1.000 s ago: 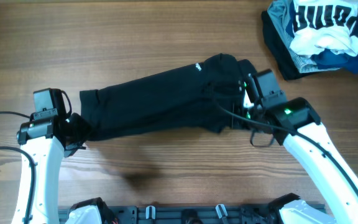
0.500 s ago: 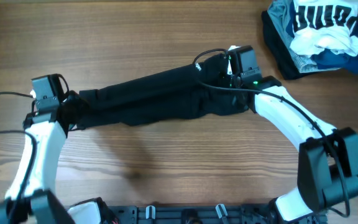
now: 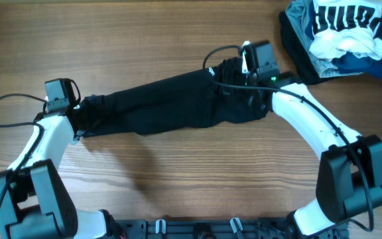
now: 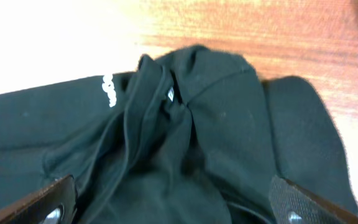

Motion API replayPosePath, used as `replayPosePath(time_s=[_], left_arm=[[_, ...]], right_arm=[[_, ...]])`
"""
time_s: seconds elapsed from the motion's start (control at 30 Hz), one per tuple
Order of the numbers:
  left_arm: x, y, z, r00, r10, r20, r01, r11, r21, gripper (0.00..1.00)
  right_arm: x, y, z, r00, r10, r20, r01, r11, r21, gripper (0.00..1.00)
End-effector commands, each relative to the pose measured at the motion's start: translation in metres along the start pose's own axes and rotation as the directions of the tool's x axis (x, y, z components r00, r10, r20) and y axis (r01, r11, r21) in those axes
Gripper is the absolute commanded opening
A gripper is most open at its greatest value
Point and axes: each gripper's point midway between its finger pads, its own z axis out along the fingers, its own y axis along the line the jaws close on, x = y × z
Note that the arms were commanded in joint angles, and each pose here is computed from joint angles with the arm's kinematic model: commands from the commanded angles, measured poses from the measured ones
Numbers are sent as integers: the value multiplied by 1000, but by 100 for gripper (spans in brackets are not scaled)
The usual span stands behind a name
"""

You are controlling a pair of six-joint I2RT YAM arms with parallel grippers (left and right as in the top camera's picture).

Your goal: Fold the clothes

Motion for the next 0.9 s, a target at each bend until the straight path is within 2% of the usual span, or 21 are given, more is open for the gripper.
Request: replayPosePath(time_s=[0.0,0.1,0.33,0.47,0.67,0.77,0.87], left_arm=[[-2,-2,-8,972,233,-1,-233,972,22,100],[0,0,-7,949,314,-11,-314,949,34,100],[14,-1,15,903,422,-73,-416,905,88,100],[17,1,36,903,420,-93,-412,906,93,100],[16,-19,55,906,420,-57,-401,893,203,100],[19,-19,60,910,410,-68,-389,898,206,93],[30,-22,58,933,336,-126,-300,923,240,73]], right_arm=[[-11,6,-20,998,-68,1,68,997,-35,100],[-3,5,-27,994,-88,-58,86,996,-32,100],[-1,4,-34,992,-90,-89,88,996,-28,100],[4,3,-34,990,-91,-111,89,996,-25,100],[11,2,-35,987,-86,-138,84,996,-22,100],[14,1,-36,987,-57,-152,55,998,-17,100],[14,1,-36,988,-39,-151,37,999,-14,100]])
